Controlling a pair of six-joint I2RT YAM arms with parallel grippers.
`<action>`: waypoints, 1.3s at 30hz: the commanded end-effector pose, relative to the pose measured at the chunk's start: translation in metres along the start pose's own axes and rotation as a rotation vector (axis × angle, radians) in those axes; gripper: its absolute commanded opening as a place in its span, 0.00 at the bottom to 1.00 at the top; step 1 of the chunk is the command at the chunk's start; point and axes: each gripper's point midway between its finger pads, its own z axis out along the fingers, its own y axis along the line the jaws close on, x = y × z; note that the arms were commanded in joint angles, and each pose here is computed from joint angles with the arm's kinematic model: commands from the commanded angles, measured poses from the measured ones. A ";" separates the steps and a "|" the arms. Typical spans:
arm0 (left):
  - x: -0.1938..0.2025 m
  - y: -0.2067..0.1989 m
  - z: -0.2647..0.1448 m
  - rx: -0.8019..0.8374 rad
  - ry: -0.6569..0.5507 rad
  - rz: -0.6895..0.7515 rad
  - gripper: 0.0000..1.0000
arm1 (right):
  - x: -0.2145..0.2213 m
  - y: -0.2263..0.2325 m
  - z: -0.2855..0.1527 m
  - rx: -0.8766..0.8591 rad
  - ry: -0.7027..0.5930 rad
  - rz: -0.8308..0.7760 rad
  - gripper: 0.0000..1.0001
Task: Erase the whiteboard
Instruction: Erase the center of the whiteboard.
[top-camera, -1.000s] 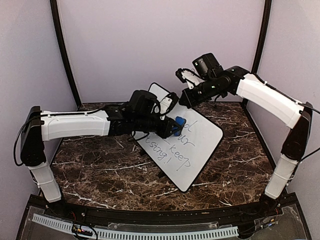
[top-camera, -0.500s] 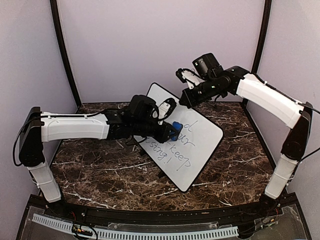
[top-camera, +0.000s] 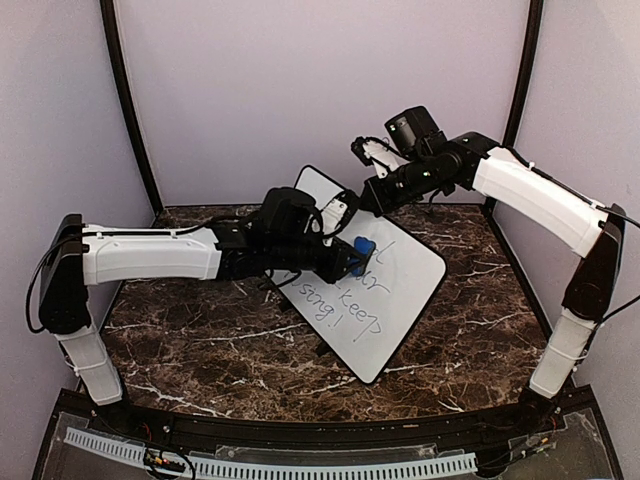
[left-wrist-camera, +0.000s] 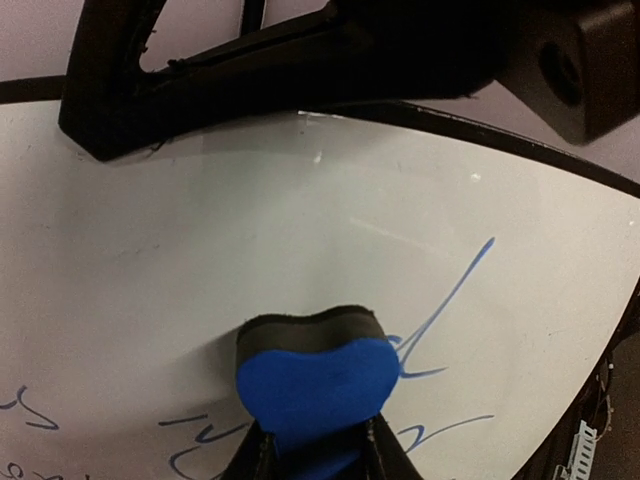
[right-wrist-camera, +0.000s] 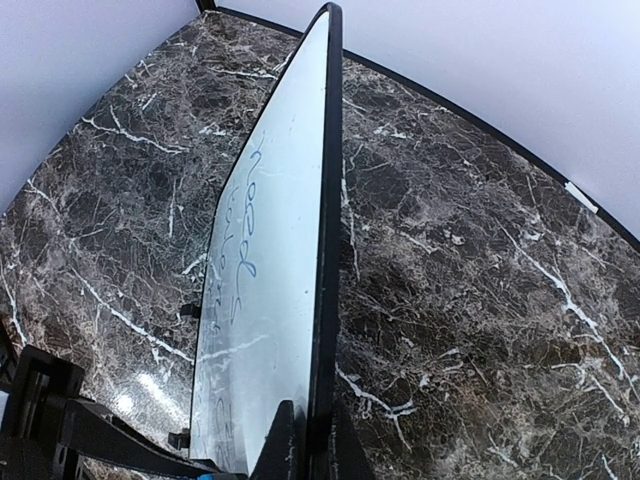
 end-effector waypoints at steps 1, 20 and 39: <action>0.054 0.002 0.004 -0.006 0.118 -0.011 0.00 | 0.026 0.030 0.013 -0.076 0.089 -0.105 0.00; 0.007 -0.011 0.016 0.040 0.053 0.049 0.00 | 0.024 0.031 0.012 -0.082 0.085 -0.104 0.00; 0.066 -0.007 0.002 0.044 0.133 0.010 0.00 | 0.027 0.029 0.017 -0.081 0.096 -0.100 0.00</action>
